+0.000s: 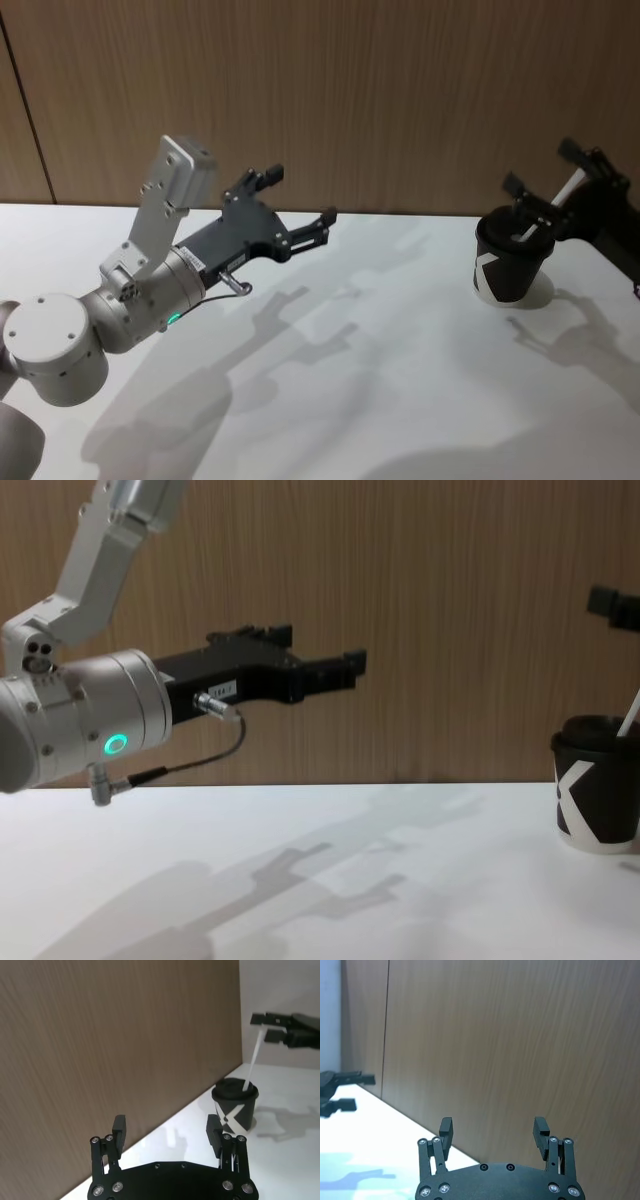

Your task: Pick up the straw with one hand, pass it to the other hand, and insert it into the cup.

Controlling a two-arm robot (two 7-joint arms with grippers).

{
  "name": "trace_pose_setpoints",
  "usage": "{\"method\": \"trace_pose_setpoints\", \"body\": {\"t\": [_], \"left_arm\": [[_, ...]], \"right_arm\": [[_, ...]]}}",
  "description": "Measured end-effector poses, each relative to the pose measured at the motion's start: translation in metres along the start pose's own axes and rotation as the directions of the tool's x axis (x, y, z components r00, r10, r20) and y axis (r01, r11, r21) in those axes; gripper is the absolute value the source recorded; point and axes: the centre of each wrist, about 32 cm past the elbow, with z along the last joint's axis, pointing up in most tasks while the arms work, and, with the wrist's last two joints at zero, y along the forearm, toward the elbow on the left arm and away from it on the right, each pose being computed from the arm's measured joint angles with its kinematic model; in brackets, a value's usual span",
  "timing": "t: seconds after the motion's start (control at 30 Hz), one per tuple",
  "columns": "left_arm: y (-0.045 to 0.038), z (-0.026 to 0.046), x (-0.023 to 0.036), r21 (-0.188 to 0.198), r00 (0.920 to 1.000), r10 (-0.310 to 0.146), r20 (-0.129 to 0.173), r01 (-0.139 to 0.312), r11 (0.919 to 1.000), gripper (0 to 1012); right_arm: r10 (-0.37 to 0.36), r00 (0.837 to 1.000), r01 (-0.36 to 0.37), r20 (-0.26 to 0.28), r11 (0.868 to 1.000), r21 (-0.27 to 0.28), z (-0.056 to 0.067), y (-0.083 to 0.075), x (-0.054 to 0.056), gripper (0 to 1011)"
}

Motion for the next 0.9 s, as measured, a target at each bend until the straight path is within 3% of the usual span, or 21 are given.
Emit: {"method": "trace_pose_setpoints", "body": {"t": [0.33,0.9], "left_arm": [[-0.0084,0.0022,0.0023,-0.075,0.9997,0.017,-0.015,-0.018,0.997,1003],[-0.0202,0.0001,0.0038,-0.111,0.9996,-0.001,-0.027,-0.002,0.9938,1003]], "right_arm": [[0.039,0.999,-0.04,-0.031,0.998,-0.038,-0.008,-0.001,-0.008,1001],[0.079,0.995,-0.082,-0.057,0.994,-0.067,-0.016,0.001,-0.013,1001]]}}
